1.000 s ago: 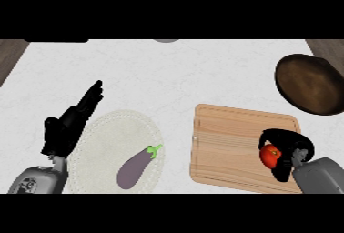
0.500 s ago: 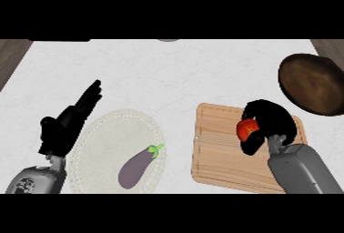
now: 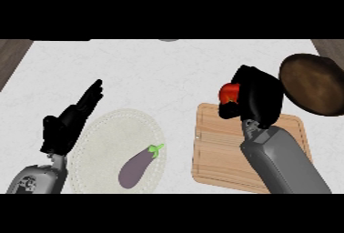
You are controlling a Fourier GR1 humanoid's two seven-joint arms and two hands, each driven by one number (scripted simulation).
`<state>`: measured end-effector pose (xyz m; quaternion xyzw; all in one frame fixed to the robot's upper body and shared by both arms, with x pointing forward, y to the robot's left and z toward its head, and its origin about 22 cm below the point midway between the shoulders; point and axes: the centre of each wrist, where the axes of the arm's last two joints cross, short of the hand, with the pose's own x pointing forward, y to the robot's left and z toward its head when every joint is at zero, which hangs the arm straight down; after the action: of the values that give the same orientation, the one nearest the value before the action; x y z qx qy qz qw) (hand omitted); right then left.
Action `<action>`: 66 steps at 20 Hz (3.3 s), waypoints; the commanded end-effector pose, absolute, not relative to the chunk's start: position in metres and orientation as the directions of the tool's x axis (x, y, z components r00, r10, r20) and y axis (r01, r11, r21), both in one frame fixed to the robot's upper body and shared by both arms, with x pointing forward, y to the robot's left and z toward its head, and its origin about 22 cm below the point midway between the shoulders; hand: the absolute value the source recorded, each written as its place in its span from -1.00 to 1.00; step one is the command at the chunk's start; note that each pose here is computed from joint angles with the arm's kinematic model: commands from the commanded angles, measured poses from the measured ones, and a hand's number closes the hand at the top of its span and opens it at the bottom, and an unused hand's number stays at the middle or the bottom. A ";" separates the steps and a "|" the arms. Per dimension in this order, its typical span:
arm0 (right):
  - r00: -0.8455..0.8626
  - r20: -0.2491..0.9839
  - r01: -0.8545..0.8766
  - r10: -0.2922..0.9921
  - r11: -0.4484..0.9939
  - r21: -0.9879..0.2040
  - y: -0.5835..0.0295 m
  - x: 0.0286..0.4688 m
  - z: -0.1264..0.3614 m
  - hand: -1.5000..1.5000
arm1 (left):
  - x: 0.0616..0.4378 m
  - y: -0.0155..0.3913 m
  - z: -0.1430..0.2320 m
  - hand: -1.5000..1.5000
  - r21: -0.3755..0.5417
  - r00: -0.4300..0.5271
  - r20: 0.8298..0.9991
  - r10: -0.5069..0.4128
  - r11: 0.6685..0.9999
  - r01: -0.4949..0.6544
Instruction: Pick the tomato from the cutting board and place it in the pan
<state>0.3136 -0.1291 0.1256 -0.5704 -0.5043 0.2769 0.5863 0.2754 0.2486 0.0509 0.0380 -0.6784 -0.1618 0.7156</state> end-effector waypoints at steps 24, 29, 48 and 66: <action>0.468 0.487 0.599 0.738 0.141 -0.788 -0.333 0.384 0.054 1.00 | 0.287 0.252 0.065 0.00 0.281 0.025 0.957 -0.289 0.944 0.172; 0.486 0.466 0.578 0.739 0.128 -0.806 -0.364 0.390 0.040 1.00 | 0.282 0.236 0.057 0.00 0.284 0.007 0.957 -0.290 0.939 0.194; 0.647 0.547 0.449 0.532 0.314 -0.837 -0.453 0.363 0.053 -1.00 | 0.286 0.225 0.056 0.00 0.273 -0.005 0.960 -0.279 0.939 0.209; 0.118 0.948 0.776 0.295 0.568 -0.274 -0.495 0.317 0.035 -1.00 | 0.283 0.241 0.052 0.00 0.263 0.002 0.963 -0.268 0.947 0.185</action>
<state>0.3411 -0.4782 0.0498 -0.4638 -0.6029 -0.1665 0.6274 0.2798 0.2353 0.0537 0.0267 -0.6883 -0.1680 0.7052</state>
